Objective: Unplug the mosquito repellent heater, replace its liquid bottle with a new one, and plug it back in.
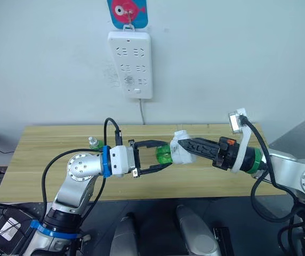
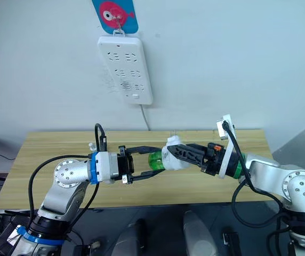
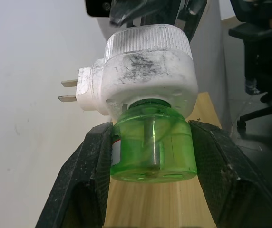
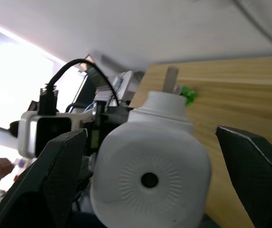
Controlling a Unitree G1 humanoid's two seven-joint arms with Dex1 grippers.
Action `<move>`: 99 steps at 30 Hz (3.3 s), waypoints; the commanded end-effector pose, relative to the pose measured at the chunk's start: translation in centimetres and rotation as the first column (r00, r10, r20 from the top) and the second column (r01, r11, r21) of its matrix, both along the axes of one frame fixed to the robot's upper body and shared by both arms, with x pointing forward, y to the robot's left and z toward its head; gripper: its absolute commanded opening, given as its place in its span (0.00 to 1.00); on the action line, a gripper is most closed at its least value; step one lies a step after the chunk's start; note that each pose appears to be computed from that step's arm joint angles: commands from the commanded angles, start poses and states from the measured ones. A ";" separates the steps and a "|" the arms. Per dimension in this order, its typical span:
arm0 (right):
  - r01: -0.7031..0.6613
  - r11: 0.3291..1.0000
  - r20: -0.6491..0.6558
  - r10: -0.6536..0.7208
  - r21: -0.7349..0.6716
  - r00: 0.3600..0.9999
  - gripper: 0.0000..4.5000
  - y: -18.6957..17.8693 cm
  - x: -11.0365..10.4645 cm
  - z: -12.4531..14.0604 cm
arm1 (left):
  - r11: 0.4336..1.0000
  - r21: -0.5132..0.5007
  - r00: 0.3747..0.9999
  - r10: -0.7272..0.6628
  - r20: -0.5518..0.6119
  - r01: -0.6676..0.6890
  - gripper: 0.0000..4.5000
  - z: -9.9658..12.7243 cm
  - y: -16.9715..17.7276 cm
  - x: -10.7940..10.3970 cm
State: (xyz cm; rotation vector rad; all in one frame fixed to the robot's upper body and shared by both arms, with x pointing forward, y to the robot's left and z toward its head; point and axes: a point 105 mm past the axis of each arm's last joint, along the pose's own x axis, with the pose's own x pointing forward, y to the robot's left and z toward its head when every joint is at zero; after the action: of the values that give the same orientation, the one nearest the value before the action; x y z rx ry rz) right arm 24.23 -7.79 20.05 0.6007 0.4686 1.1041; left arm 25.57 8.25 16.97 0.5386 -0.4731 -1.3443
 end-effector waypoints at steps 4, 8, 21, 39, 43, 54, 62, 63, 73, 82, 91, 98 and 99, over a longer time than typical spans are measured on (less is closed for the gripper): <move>-0.142 0.990 -0.004 0.142 0.024 0.990 1.00 0.7 -1.9 0.6 | 0.998 -0.001 0.997 -0.071 0.034 0.071 0.48 0.5 -0.4 -0.6; -0.138 0.990 -0.006 0.138 0.009 0.990 1.00 1.0 -1.7 0.4 | 0.997 0.011 0.996 -0.081 0.029 0.081 0.48 0.3 -0.4 -0.7; -0.196 0.981 -0.044 0.195 0.000 0.980 0.71 1.5 -2.9 -0.5 | 0.994 0.029 0.993 -0.105 0.043 0.104 0.48 0.0 -0.7 -0.5; -0.270 0.963 -0.084 0.268 -0.016 0.960 1.00 0.6 -4.2 -1.3 | 0.988 0.078 0.987 -0.138 0.081 0.132 0.48 -0.2 -0.3 -0.7; -0.280 0.960 -0.087 0.278 -0.009 0.957 1.00 0.7 -4.3 -1.4 | 0.987 0.083 0.986 -0.145 0.084 0.138 0.48 -0.1 -0.3 -0.8; -0.214 0.976 -0.071 0.215 0.032 0.974 1.00 0.9 -2.9 -1.3 | 0.977 0.101 0.977 -0.195 0.087 0.186 0.48 0.3 -0.9 -1.3; -0.204 0.978 -0.065 0.206 0.046 0.976 1.00 0.6 -2.5 -1.3 | 0.974 0.099 0.975 -0.210 0.075 0.202 0.48 0.3 -1.0 -1.7; -0.209 0.977 -0.063 0.211 0.046 0.975 1.00 0.7 -2.6 -1.3 | 0.974 0.101 0.974 -0.213 0.075 0.205 0.48 0.3 -1.0 -1.8; -0.231 0.971 -0.063 0.235 0.053 0.970 0.75 0.8 -3.0 -1.3 | 0.977 0.089 0.977 -0.199 0.069 0.193 0.48 0.4 -1.1 -1.7; -0.263 0.963 -0.053 0.266 0.058 0.963 0.74 0.9 -3.5 -1.1 | 0.976 0.032 0.742 -0.143 -0.656 0.217 0.48 0.7 -0.8 -1.1; -0.249 0.965 -0.046 0.253 0.081 0.966 0.71 0.9 -3.3 -0.8 | 0.979 0.072 0.747 -0.099 -0.657 0.193 0.48 1.2 -0.1 0.1; -0.209 0.973 -0.063 0.216 0.097 0.974 0.69 0.6 -3.0 -0.8 | 0.991 0.097 0.921 -0.046 -0.387 0.090 0.82 0.4 0.6 1.1; -0.195 0.976 -0.066 0.201 0.098 0.977 0.68 0.5 -2.8 -0.8 | 0.994 0.088 0.933 -0.036 -0.357 0.072 0.82 0.4 0.8 1.1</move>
State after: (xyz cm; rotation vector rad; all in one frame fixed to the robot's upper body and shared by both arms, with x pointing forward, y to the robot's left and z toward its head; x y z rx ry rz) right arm 22.46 -7.61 17.90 0.6638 0.5865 1.2351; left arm 26.09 8.25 16.57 0.2753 -0.0260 -1.5620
